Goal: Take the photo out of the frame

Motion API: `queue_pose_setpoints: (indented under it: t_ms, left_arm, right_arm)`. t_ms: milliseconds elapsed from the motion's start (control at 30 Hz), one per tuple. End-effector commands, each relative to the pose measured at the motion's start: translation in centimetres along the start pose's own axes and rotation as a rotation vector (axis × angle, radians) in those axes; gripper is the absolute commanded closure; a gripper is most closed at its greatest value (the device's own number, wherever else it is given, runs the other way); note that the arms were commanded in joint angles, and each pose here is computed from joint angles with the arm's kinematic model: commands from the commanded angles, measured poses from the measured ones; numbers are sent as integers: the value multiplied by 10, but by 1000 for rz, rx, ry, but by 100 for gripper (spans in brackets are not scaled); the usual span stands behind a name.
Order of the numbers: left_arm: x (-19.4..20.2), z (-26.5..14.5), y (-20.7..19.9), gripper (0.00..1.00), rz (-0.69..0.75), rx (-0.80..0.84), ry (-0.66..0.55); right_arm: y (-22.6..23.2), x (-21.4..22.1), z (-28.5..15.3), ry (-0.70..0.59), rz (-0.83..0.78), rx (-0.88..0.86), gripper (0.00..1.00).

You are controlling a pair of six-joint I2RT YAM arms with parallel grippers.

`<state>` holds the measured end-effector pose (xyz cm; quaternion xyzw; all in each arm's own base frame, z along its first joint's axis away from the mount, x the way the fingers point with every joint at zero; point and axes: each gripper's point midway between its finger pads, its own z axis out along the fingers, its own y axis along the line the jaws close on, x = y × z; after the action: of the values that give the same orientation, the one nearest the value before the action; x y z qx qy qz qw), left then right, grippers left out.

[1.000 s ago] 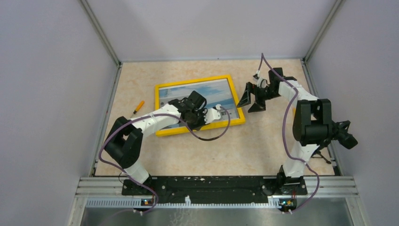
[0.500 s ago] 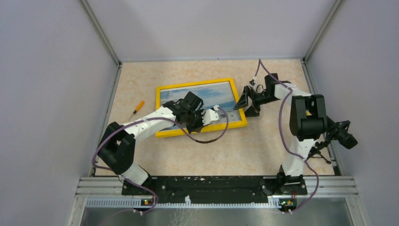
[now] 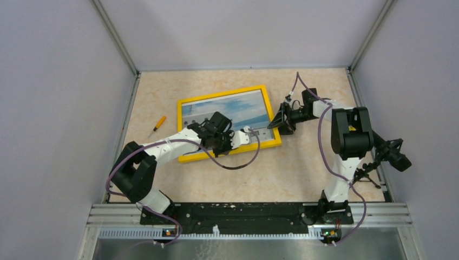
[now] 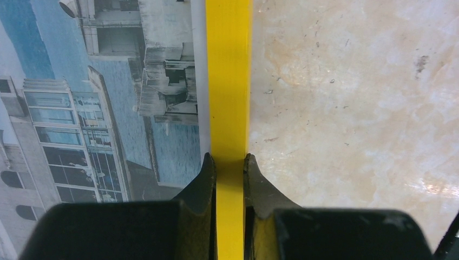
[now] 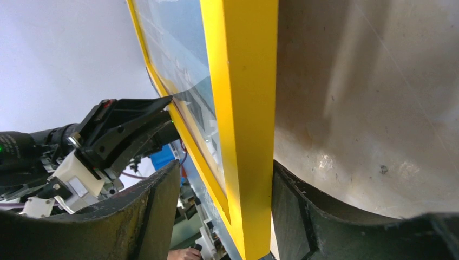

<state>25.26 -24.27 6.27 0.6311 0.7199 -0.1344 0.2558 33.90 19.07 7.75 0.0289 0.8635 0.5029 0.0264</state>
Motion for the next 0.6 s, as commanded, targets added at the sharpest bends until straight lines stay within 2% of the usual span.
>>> queue_pose_setpoints:
  t_ms: [0,167,300,367,433,500,567]
  left_arm:
    - [-65,3,14,100,153,-67,-251]
    - [-73,4,13,100,208,-99,-281]
    - [-78,2,13,100,202,-104,-288]
    - [-77,-1,14,98,183,-110,-277]
    - [-73,-4,16,80,152,-120,-255]
    - [-69,-10,16,57,127,-130,-245]
    - [-68,-18,17,38,111,-152,-244]
  right_arm:
    - [47,16,4,89,13,-201,49]
    - [64,19,4,106,-26,-241,58]
    - [71,15,0,90,-78,-222,77]
    - [73,14,-3,83,-111,-197,91]
    - [76,13,-7,74,-153,-173,100]
    - [81,11,-12,60,-182,-163,100]
    - [88,6,-17,40,-204,-161,100]
